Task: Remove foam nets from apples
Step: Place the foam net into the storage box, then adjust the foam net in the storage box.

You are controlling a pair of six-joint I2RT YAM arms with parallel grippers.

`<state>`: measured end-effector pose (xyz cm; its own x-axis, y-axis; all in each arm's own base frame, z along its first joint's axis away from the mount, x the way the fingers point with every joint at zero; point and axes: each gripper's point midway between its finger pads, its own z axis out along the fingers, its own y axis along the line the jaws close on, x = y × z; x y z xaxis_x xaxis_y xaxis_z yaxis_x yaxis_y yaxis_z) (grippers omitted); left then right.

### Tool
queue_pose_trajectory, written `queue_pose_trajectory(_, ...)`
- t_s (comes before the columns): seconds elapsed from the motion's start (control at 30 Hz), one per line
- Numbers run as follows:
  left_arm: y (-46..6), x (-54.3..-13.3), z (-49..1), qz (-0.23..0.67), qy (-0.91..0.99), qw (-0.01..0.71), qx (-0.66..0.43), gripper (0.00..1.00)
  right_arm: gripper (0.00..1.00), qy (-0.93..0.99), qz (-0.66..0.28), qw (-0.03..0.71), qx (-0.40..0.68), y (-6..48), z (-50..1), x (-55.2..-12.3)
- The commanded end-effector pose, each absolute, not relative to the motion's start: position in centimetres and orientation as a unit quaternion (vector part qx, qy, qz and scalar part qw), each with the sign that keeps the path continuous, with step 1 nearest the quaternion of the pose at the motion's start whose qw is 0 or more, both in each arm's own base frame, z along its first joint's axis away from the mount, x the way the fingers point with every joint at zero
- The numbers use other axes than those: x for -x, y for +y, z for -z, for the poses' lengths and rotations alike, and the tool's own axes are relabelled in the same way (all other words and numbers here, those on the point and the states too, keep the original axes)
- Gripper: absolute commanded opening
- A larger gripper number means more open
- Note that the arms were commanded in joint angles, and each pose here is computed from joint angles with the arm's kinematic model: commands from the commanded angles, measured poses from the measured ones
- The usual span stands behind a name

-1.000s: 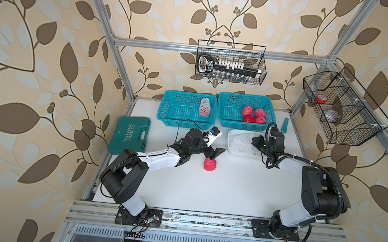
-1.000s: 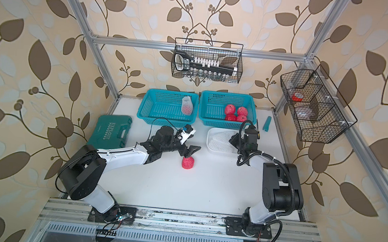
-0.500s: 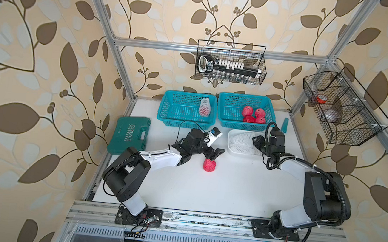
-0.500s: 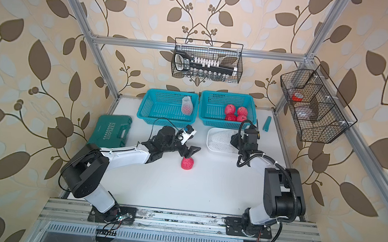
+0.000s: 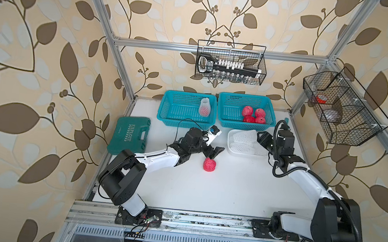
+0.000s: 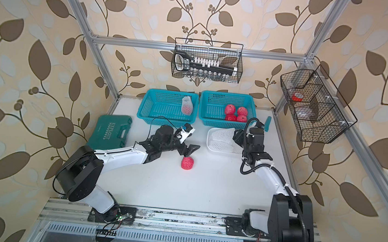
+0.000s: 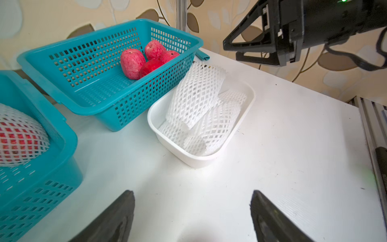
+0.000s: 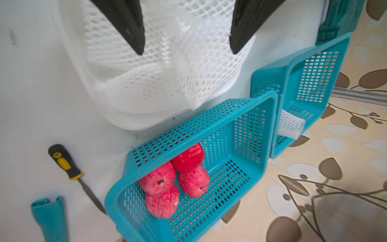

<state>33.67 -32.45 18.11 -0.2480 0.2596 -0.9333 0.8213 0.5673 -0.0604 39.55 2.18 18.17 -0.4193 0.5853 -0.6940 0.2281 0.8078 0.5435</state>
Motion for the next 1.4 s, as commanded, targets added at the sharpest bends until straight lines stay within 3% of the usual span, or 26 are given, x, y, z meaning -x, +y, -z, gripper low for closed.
queue_pose_trajectory(0.0,-32.1,-33.9,-20.3,0.283,0.725,0.516,-0.358,0.87,0.64,0.815,-0.199,0.494,-0.228,3.0,-20.8,-39.6)
queue_pose_trajectory(0.13,-32.0,-34.0,-20.2,0.282,0.727,0.516,-0.354,0.88,0.54,0.829,-0.224,0.497,-0.125,7.6,-22.5,-41.1)
queue_pose_trajectory(0.3,-32.3,-34.0,-19.8,0.287,0.729,0.511,-0.354,0.87,0.47,0.86,-0.238,0.449,-0.048,12.7,-20.4,-44.2)
queue_pose_trajectory(0.5,-32.3,-34.0,-19.5,0.287,0.732,0.504,-0.356,0.88,0.43,0.891,-0.182,0.408,-0.088,11.4,-15.5,-46.4)
queue_pose_trajectory(0.77,-32.1,-34.0,-19.1,0.281,0.736,0.502,-0.357,0.88,0.42,0.912,-0.143,0.365,-0.118,9.9,-9.6,-44.4)
queue_pose_trajectory(1.37,-32.6,-34.3,-18.0,0.287,0.742,0.491,-0.355,0.88,0.44,0.923,-0.1,0.336,-0.16,7.7,-2.8,-44.0)
